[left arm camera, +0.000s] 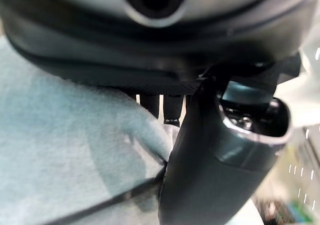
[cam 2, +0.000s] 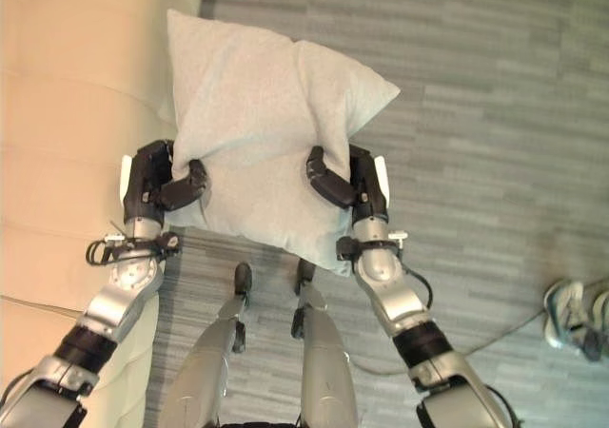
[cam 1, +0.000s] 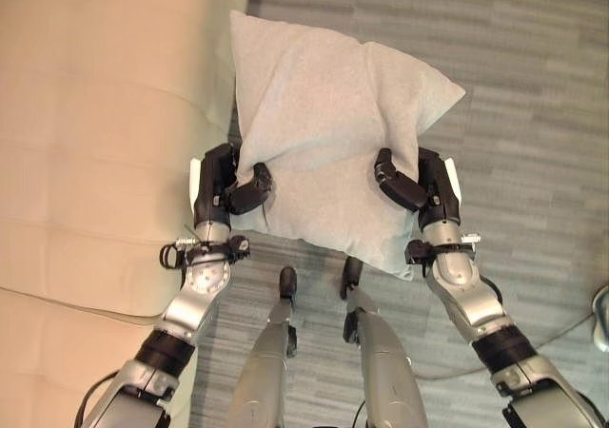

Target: Pick up all the scattered cushions and arrange them neatly on the sofa.

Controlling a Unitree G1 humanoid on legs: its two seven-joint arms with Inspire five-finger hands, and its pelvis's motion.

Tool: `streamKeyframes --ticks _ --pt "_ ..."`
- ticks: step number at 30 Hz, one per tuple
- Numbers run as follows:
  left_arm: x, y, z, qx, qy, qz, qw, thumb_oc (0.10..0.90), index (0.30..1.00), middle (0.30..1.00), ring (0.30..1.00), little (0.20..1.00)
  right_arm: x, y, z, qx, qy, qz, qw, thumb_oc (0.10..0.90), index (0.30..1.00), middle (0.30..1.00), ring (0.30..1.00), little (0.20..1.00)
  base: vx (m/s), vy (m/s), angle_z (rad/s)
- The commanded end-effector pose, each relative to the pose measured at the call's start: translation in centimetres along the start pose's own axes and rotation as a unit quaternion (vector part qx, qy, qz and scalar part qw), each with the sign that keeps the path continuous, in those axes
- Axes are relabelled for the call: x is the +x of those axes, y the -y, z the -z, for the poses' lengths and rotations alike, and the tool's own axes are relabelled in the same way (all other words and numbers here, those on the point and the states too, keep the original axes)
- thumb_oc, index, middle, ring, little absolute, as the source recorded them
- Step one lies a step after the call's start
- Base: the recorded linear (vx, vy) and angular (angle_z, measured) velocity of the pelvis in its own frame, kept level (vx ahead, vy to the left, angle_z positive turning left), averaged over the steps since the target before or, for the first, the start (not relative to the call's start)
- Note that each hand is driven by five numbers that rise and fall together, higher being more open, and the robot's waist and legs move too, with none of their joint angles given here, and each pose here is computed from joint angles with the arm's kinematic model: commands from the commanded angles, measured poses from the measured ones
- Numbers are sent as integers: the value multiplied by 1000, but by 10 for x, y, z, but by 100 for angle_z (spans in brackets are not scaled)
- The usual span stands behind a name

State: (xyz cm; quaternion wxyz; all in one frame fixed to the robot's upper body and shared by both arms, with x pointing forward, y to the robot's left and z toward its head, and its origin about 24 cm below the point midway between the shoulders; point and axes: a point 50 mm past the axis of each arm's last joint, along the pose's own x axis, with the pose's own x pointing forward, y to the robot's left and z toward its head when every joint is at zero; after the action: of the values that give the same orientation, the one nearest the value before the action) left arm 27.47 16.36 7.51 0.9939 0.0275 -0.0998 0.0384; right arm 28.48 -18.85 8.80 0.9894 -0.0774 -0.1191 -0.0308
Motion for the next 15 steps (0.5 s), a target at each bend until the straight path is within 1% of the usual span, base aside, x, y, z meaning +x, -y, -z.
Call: streamKeyframes --ticks 1,4,6,7,9,10,11,12,15 --pt "-4 37 -40 -72 115 110 985 400 300 300 300 300 -4 -24 -64 33 178 -98 979 400 300 300 300 300 92 -80 72" --pt "-8 34 -39 -70 114 111 985 400 300 300 300 300 -9 -21 -63 25 179 -97 979 400 300 300 300 300 57 -36 60" --pt "-11 32 -36 -69 107 113 985 400 300 300 300 300 -13 -19 -61 18 173 -99 980 400 300 300 300 300 111 -43 26" --pt "-13 31 -37 -86 104 111 985 400 300 300 300 300 -18 -12 -65 10 182 -84 980 400 300 300 300 300 201 -18 25" --pt "-12 31 -42 -93 117 114 982 400 300 300 300 300 -18 -8 -74 2 201 -68 977 400 300 300 300 300 218 126 127" --pt "-12 31 -42 -93 116 114 982 400 300 300 300 300 -18 -8 -74 2 201 -68 977 400 300 300 300 300 272 109 252" --pt "-12 30 -43 -95 117 115 982 400 300 300 300 300 -18 -8 -75 -1 203 -66 977 400 300 300 300 300 303 116 170" --pt "-14 30 -41 -92 111 118 982 400 300 300 300 300 -17 -10 -76 0 205 -65 977 400 300 300 300 300 306 117 96" --pt "-19 30 -34 -90 90 127 984 400 300 300 300 300 -15 -13 -75 12 199 -62 978 400 300 300 300 300 230 181 24"
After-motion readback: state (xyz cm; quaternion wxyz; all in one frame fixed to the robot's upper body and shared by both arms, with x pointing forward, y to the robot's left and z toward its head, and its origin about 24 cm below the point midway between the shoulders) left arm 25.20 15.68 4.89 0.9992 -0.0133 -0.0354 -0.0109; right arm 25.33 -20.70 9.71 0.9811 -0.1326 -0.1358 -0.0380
